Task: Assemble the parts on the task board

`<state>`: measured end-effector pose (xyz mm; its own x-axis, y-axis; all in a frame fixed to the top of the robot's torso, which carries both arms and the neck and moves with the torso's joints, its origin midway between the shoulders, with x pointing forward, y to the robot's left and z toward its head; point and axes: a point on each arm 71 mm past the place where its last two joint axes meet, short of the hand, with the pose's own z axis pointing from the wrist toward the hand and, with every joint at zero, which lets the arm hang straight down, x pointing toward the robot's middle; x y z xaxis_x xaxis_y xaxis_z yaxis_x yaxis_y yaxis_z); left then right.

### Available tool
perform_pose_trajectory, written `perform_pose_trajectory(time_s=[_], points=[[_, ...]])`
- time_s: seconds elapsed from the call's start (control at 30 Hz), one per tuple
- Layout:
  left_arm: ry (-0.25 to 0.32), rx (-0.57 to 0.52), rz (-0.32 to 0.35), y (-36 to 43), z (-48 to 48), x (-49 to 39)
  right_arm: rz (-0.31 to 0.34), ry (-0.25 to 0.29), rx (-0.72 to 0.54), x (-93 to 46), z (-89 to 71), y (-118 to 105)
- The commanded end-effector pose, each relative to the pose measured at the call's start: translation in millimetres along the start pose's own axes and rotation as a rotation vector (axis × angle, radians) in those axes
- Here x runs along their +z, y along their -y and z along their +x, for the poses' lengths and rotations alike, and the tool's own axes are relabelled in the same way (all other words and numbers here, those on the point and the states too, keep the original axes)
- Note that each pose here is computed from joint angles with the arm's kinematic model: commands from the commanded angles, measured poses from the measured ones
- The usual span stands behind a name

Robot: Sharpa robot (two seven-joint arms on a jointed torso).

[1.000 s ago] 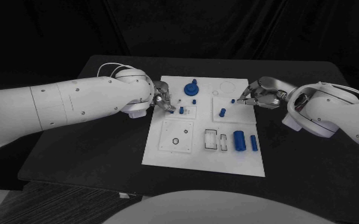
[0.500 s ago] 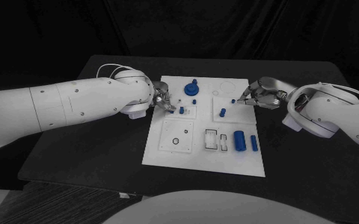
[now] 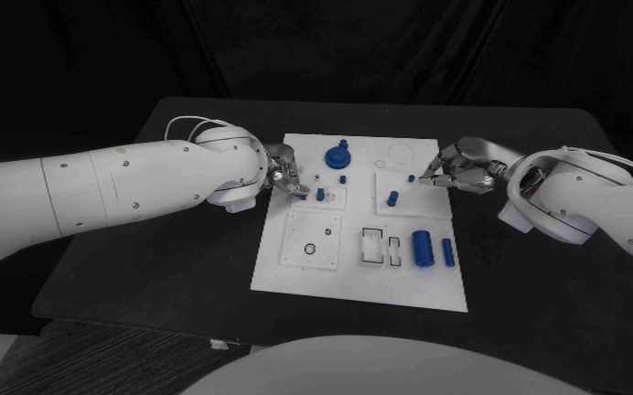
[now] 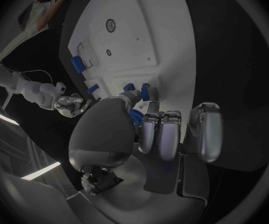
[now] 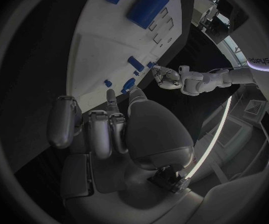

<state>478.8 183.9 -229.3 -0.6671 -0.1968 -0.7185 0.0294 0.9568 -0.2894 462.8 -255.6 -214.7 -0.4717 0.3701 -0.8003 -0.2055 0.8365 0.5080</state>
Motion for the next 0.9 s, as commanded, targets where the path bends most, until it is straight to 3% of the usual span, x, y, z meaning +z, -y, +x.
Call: perform_pose_trajectory(time_s=[0.03, 0.27, 0.9], points=[[0.025, -0.012, 0.025, 2.5, -0.6, -0.5, 0.009, 0.004, 0.001, -0.2, 0.7, 1.6], [0.051, 0.022, 0.026, 2.5, -2.4, -0.8, 0.012, 0.003, 0.001, 0.0, 1.1, 2.6], [0.029, 0.048, 0.023, 3.5, -0.2, 0.4, 0.012, -0.001, 0.001, 0.5, 2.2, 2.7]])
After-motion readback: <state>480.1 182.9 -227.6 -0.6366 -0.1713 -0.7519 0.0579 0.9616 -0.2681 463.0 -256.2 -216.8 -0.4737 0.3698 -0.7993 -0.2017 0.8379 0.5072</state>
